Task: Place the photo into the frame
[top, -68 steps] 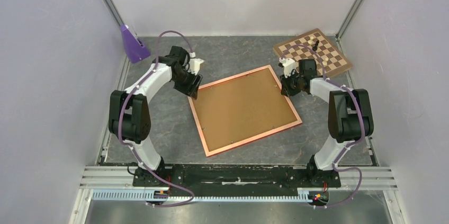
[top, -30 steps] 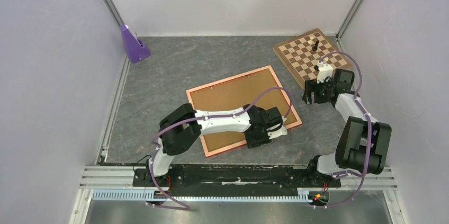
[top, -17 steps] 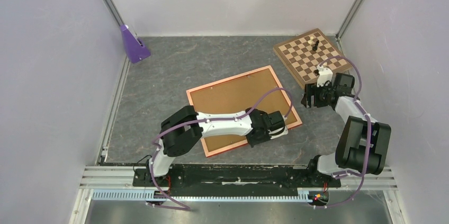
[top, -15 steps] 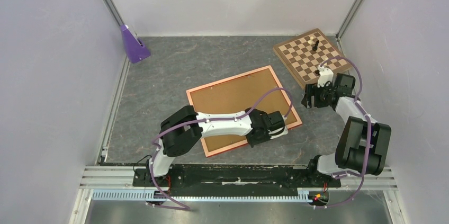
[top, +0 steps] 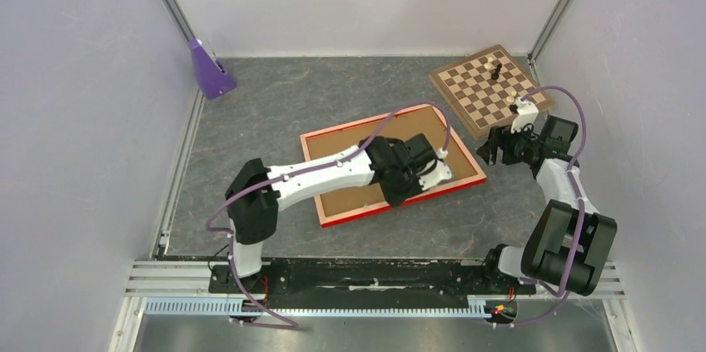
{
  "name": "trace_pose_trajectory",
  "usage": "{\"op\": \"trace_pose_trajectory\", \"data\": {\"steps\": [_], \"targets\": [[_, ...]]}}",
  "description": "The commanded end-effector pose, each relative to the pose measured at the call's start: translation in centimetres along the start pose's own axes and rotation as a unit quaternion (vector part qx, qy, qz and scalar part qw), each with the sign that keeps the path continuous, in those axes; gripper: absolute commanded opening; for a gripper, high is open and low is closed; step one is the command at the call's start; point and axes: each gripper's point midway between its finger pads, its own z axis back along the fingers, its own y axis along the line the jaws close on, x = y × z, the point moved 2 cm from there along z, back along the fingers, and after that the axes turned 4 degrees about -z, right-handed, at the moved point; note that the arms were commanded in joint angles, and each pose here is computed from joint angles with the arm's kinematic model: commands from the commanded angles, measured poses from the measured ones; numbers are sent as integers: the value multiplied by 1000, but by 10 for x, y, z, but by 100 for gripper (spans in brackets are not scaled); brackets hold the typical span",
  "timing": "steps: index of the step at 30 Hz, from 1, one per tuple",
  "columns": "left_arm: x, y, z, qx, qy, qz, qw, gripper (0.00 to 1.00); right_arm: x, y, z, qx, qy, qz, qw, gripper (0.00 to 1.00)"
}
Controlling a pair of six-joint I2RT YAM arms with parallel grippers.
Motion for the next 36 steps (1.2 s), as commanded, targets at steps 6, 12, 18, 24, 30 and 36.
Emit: {"op": "trace_pose_trajectory", "data": {"steps": [6, 12, 18, 24, 30, 36], "targets": [[31, 42, 86, -29, -100, -25, 994, 2, 50, 31, 18, 151, -100, 5, 983, 80], [27, 45, 87, -32, -95, -26, 995, 2, 46, 41, 20, 184, -105, 5, 977, 79], [28, 51, 84, -34, -91, -23, 995, 2, 55, 45, 37, 172, -133, 144, 965, 80], [29, 51, 75, -45, -84, -21, 995, 2, 61, 52, 60, 130, -98, 313, 936, 79], [28, 53, 62, -54, -73, -18, 996, 2, 65, 72, 78, 86, -104, 429, 893, 79], [30, 51, 58, -64, -71, -15, 995, 2, 56, 93, 85, 83, -85, 508, 853, 79]]}}
